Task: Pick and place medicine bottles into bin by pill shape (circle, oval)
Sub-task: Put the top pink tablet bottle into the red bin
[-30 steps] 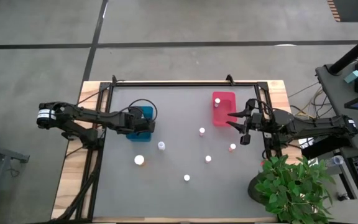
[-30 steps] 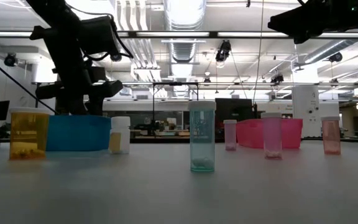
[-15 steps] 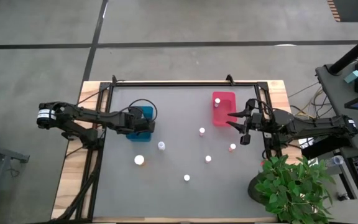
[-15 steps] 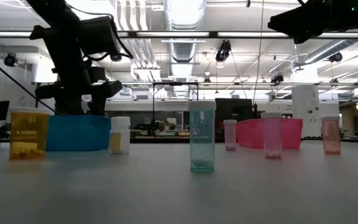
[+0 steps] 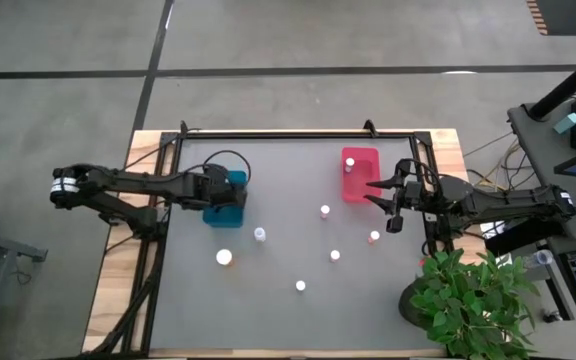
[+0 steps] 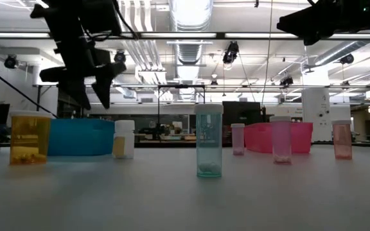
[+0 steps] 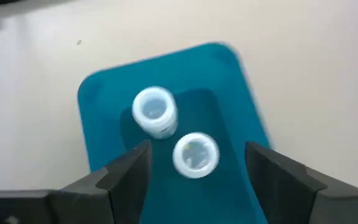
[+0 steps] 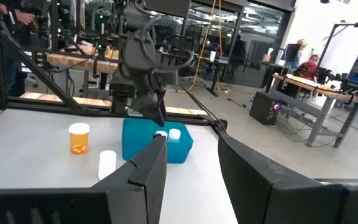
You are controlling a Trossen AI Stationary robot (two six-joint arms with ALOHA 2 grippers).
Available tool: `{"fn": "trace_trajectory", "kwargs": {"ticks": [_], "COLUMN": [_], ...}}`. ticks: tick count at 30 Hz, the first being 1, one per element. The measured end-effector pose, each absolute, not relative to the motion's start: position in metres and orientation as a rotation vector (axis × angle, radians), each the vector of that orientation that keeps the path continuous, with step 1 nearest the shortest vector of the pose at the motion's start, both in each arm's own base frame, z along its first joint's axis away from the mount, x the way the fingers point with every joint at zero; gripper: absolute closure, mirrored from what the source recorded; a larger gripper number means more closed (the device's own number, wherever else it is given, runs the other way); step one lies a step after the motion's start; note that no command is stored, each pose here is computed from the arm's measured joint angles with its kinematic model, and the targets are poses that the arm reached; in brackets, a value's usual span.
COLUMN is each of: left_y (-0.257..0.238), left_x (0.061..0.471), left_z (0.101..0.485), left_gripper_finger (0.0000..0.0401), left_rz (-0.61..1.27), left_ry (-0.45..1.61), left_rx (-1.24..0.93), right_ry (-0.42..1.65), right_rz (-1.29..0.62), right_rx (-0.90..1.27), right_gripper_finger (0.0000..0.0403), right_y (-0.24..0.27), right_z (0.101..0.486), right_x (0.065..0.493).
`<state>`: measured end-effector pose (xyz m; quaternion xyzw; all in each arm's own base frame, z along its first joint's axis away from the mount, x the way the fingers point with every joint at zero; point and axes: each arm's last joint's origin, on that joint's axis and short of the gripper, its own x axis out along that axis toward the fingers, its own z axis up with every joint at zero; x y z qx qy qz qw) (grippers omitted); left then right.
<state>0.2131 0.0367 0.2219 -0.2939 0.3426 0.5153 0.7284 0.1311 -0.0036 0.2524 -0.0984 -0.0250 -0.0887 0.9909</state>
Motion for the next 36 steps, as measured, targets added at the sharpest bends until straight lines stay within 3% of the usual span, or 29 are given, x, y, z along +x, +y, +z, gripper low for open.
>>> {"fn": "trace_trajectory", "kwargs": {"ticks": [7, 18, 25, 36], "left_y": [0.037, 0.032, 0.032, 0.031], "left_x": [0.215, 0.257, 0.269, 0.258], "left_z": [0.255, 0.299, 0.3, 0.292], "left_gripper_finger": [0.0163, 0.0163, 0.0163, 0.0164], "left_rz": [0.948, 0.371, 0.296, 0.282], "left_ry": [0.634, 0.325, 0.238, 0.092], "left_rx": [-0.525, 0.08, 0.293, 0.425], "right_ry": [-0.057, 0.03, 0.051, 0.177], "right_rz": [-0.176, -0.174, -0.18, -0.204], "right_rx": [-0.119, 0.115, 0.227, 0.304], "right_gripper_finger": [0.0268, 0.0268, 0.0268, 0.0268], "right_y": [-0.004, -0.003, -0.003, -0.003], "right_z": [0.252, 0.239, 0.24, 0.245], "right_x": [0.131, 0.148, 0.163, 0.21]}}
